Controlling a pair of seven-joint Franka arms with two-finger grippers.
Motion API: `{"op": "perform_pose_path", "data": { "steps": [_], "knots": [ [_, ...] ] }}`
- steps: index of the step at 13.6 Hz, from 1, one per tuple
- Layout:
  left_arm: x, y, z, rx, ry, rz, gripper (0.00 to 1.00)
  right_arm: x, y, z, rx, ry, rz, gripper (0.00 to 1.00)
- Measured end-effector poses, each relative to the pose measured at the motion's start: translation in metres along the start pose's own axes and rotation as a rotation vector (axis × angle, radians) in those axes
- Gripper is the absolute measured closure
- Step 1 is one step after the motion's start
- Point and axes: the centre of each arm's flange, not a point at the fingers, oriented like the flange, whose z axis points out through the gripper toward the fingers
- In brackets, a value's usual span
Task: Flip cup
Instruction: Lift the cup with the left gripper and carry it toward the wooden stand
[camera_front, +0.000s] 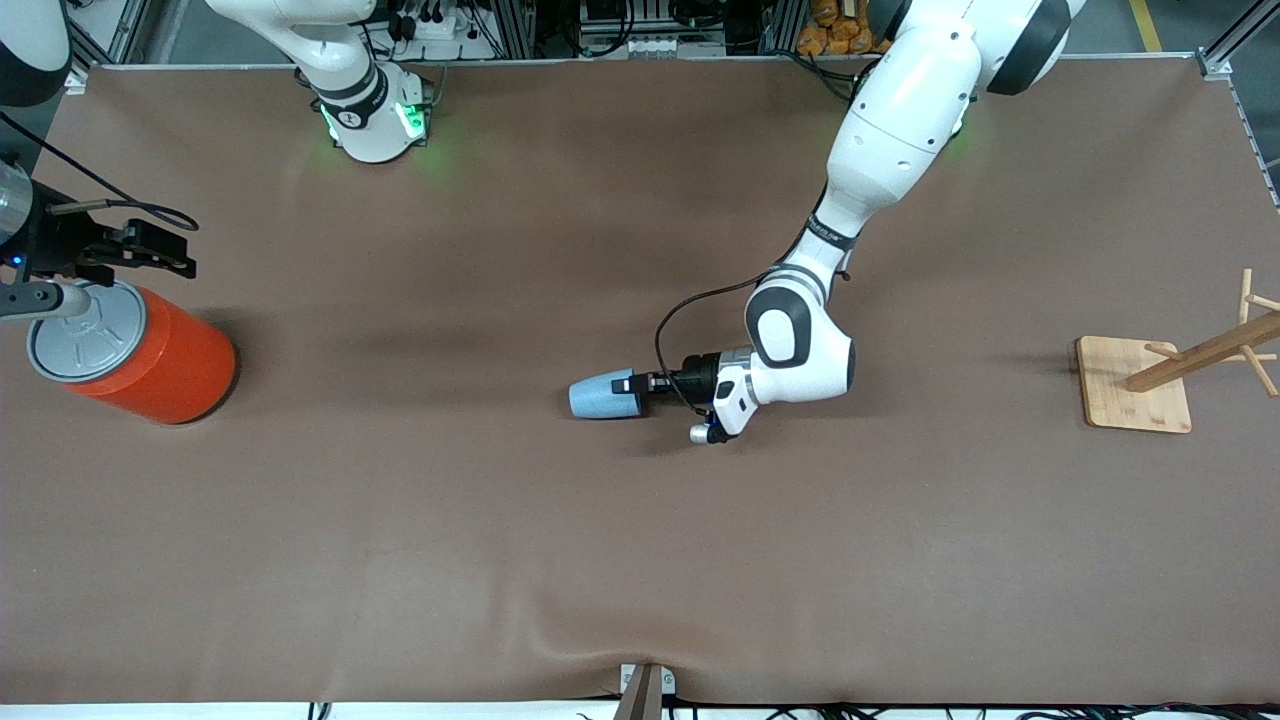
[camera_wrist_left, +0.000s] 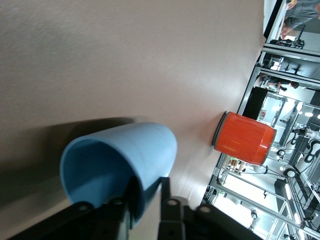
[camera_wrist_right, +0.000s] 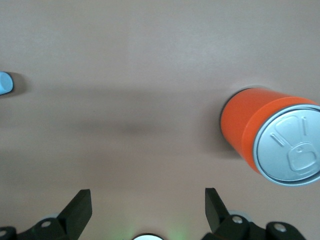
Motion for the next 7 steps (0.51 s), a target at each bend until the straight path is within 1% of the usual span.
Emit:
{"op": "perform_pose_path", "data": {
  "steps": [1, 2, 4, 5, 6, 7],
  "knots": [
    [0.001, 0.006, -0.001, -0.01, 0.002, 0.008, 0.9, -0.003, 0.003, -0.003, -0.001, -0.003, 0.035, 0.0],
    [0.003, 0.01, -0.001, -0.01, 0.004, 0.017, 0.92, -0.008, 0.004, -0.009, 0.0, -0.005, 0.087, 0.0],
    [0.004, 0.019, -0.003, 0.021, -0.01, 0.056, 0.93, -0.02, -0.001, -0.031, -0.002, 0.033, 0.199, 0.0],
    [0.005, 0.025, -0.005, 0.042, -0.016, 0.061, 0.94, -0.026, -0.003, -0.043, -0.001, 0.054, 0.23, 0.0],
    [0.007, 0.031, -0.008, 0.068, -0.021, 0.069, 0.94, -0.031, -0.003, -0.054, -0.001, 0.075, 0.234, 0.0],
    [0.009, 0.039, -0.012, 0.097, -0.025, 0.08, 0.94, -0.034, -0.002, -0.06, -0.002, 0.086, 0.201, 0.0]
  ]
}}
